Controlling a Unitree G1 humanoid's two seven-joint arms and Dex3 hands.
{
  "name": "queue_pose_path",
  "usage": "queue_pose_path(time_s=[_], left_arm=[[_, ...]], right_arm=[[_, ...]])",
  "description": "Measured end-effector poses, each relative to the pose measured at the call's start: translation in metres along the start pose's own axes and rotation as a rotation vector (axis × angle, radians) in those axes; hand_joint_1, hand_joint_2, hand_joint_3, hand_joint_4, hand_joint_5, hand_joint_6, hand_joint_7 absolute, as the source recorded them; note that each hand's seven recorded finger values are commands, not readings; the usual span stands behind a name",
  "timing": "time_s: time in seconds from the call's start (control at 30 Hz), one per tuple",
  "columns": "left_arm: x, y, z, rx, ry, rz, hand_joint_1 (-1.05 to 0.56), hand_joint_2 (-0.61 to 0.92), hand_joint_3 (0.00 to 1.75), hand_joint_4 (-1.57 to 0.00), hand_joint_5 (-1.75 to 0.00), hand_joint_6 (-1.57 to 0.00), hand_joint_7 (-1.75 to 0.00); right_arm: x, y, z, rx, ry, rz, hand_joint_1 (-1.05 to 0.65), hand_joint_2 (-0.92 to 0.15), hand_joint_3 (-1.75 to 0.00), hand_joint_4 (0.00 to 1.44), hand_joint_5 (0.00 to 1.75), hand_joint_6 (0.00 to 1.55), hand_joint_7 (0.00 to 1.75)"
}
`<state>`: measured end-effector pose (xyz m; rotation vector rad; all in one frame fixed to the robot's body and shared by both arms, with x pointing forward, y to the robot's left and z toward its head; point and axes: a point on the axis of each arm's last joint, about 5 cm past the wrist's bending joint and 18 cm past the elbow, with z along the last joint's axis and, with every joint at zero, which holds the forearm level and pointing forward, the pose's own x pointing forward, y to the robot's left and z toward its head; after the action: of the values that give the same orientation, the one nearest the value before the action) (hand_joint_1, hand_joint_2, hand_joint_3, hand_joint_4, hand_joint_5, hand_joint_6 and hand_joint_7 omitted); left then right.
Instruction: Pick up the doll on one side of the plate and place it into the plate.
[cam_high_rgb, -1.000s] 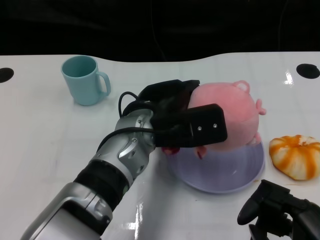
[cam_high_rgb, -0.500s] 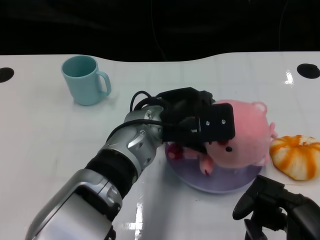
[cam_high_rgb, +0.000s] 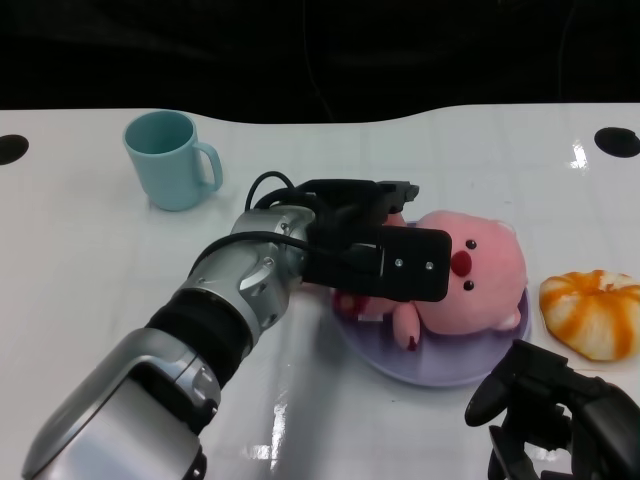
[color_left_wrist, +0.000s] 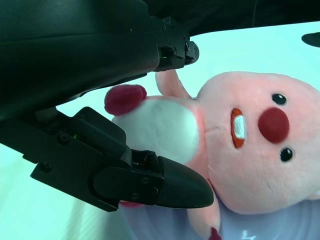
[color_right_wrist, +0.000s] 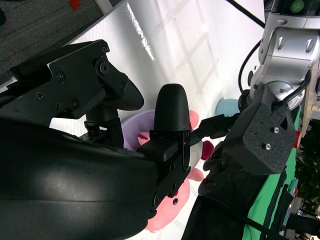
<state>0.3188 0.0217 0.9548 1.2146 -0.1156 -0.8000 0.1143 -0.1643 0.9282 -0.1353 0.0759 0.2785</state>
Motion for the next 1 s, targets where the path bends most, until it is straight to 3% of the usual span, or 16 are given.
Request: queue_pose_path(time_s=[0.17, 0.43, 0.57, 0.63, 0.77, 0.87, 1.0], left_arm=[[-0.010, 0.015, 0.000, 0.006, -0.063, 0.076, -1.05, 0.92, 0.42, 0.00, 0.00, 0.00, 0.00], [-0.040, 0.018, -0.012, -0.029, -0.142, 0.179, -1.03, 0.92, 0.43, -0.09, -0.06, -0.07, -0.04], [-0.057, 0.013, -0.017, -0.091, -0.175, 0.219, -0.90, 0.92, 0.39, -0.16, -0.11, -0.14, -0.07], [-0.065, 0.008, -0.022, -0.151, -0.195, 0.252, -0.75, 0.92, 0.35, -0.27, -0.19, -0.24, -0.12], [-0.079, -0.004, -0.031, -0.280, -0.222, 0.329, -0.65, 0.92, 0.33, -0.34, -0.25, -0.32, -0.15], [-0.092, -0.013, -0.040, -0.420, -0.256, 0.402, -0.43, 0.92, 0.24, -0.33, -0.80, -0.50, -0.18], [-0.108, -0.025, -0.049, -0.571, -0.310, 0.486, -0.36, 0.92, 0.24, -0.39, -0.97, -0.60, -0.21]], right_arm=[[0.000, -0.002, -0.002, 0.004, -0.002, -0.002, -0.02, -0.64, -1.08, 0.57, 1.75, 0.47, 1.54], [-0.001, -0.005, -0.003, -0.004, 0.004, -0.011, -0.02, -0.65, -1.06, 0.56, 1.75, 0.48, 1.52], [-0.002, -0.005, -0.004, -0.004, 0.001, -0.011, -0.02, -0.67, -1.04, 0.56, 1.75, 0.48, 1.52], [-0.003, -0.005, -0.004, -0.005, 0.001, -0.011, -0.03, -0.66, -1.04, 0.56, 1.75, 0.49, 1.52], [-0.004, -0.005, -0.004, -0.007, -0.006, -0.011, -0.02, -0.66, -1.04, 0.57, 1.75, 0.49, 1.52], [-0.003, -0.005, -0.004, -0.009, -0.010, -0.009, -0.03, -0.63, -1.06, 0.58, 1.74, 0.51, 1.52], [-0.002, -0.005, -0.004, -0.010, -0.010, -0.009, -0.03, -0.64, -1.08, 0.58, 1.74, 0.51, 1.51]])
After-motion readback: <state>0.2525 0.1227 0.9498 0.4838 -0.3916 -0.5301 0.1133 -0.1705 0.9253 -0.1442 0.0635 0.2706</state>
